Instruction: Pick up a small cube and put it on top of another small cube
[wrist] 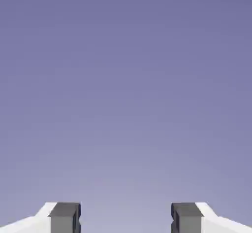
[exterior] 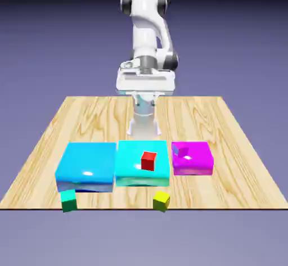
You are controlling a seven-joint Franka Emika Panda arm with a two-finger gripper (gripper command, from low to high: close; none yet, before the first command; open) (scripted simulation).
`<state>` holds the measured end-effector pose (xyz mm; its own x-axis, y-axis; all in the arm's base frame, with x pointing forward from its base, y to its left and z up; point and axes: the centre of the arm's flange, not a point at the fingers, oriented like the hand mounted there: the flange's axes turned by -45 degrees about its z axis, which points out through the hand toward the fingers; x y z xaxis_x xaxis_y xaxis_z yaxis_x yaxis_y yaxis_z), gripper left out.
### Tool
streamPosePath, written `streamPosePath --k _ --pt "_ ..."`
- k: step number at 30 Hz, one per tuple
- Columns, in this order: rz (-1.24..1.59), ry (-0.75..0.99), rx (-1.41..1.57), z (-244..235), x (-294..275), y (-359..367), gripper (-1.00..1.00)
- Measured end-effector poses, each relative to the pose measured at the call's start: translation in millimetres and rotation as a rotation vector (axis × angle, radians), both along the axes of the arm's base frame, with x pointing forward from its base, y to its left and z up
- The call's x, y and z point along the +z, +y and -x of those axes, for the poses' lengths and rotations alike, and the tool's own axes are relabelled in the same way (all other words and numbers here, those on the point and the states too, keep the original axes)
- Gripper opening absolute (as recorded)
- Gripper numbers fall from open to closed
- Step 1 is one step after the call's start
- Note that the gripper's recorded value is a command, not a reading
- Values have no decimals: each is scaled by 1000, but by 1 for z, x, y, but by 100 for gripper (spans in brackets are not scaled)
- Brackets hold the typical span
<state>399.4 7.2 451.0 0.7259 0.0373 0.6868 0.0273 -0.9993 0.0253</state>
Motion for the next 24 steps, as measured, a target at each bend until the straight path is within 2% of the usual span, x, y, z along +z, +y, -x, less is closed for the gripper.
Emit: streamPosePath --k 12,24 --pt "-71 382 -192 -88 -101 23 0" --pt "-179 732 -424 -141 -227 46 0"
